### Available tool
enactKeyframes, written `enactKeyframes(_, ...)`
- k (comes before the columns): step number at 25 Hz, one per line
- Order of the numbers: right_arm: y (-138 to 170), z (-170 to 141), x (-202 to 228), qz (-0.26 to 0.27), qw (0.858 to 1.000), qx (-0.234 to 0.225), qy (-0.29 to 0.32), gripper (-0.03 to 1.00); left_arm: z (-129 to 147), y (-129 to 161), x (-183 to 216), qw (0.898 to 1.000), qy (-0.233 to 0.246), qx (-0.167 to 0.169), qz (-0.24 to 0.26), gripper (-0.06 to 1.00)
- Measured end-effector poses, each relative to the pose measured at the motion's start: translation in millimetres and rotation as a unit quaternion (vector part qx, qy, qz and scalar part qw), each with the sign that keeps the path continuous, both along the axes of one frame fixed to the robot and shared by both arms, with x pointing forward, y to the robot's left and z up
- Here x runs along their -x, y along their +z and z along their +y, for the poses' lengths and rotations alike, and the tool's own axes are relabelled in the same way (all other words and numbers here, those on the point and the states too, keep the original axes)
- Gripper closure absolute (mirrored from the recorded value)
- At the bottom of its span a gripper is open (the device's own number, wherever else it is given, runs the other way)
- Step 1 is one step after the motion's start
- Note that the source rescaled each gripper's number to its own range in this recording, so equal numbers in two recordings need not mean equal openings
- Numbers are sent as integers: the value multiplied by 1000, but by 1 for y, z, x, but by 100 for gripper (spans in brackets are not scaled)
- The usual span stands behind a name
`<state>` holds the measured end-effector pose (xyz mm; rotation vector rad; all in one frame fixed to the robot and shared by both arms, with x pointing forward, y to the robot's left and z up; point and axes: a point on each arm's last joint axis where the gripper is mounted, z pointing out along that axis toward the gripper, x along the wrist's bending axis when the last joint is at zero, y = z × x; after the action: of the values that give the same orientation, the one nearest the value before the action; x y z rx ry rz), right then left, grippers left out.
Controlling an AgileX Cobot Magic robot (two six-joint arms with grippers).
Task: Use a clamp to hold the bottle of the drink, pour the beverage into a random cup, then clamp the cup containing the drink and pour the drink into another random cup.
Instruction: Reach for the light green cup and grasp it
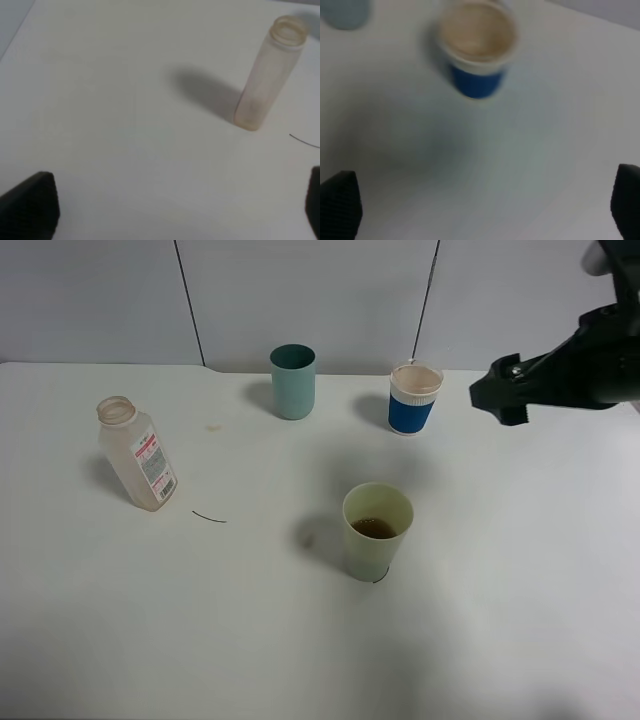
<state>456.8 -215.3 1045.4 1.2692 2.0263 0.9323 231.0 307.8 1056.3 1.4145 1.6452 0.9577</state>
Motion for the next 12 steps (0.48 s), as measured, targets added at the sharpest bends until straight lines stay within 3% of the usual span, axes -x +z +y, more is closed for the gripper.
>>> enactKeyframes(6, 1, 30, 13, -7, 997, -4, 71, -3, 0, 0, 0, 1000, 0, 0, 0, -5)
enactKeyframes(12, -3, 67, 43, 19, 986, 8, 165, -3, 0, 0, 0, 1000, 0, 0, 0, -5)
